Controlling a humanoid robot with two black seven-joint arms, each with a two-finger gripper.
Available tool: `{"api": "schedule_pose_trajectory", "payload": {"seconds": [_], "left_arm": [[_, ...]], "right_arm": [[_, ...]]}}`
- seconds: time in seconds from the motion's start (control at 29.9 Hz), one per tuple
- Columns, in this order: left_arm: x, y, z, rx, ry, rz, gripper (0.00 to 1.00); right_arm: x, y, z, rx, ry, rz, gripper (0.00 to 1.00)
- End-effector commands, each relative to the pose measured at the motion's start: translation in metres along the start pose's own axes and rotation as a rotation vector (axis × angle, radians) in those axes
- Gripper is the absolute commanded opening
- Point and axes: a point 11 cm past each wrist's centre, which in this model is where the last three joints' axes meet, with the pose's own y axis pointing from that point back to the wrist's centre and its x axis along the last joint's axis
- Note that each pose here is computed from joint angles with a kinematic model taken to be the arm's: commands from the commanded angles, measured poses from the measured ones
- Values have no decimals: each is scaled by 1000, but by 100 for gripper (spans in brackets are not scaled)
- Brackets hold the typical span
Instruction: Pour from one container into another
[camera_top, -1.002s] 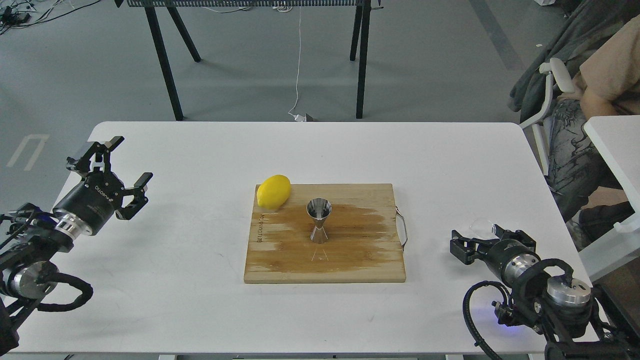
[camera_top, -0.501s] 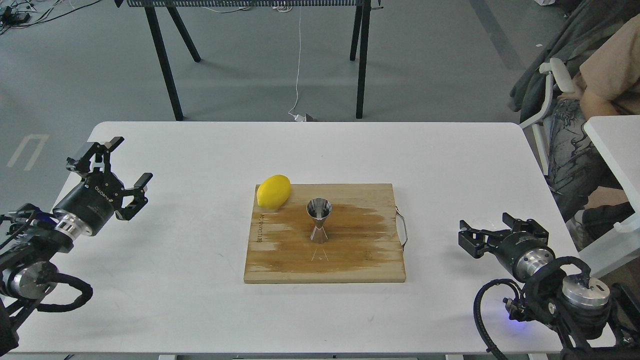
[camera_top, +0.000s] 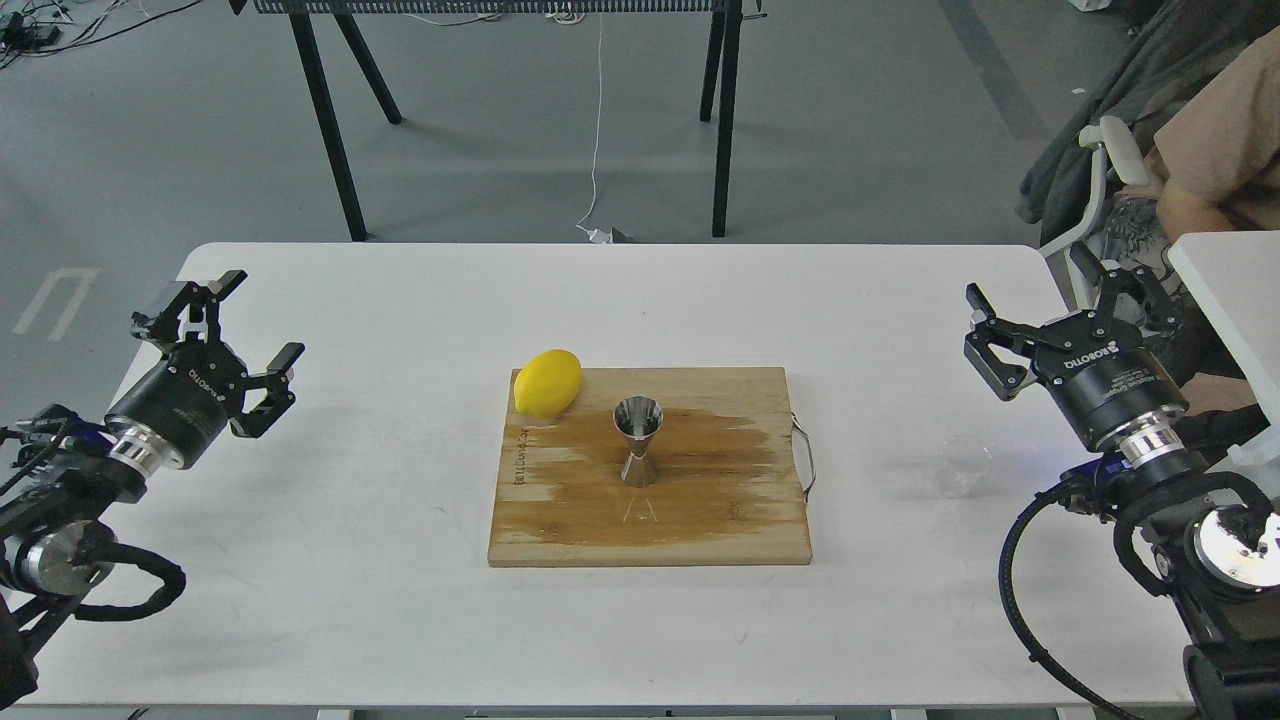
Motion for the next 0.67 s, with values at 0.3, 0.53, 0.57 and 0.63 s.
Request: {"api": "schedule_pose_trajectory", "payload": {"seconds": [0.3,0.53,0.57,0.63], "left_arm": [[1,0,2,-8,3,3,99],[-2,-2,4,-17,8,-3,99],[-2,-2,4,-17,8,-3,99],[-2,-3,6,-20,6,-4,99]], "right_arm": [[34,4,10,-21,2,35,99],[35,5,12,-15,-6,37,99],[35,5,13,-14,-11,38,99],[36,5,16,-7,-19,38,99]]}}
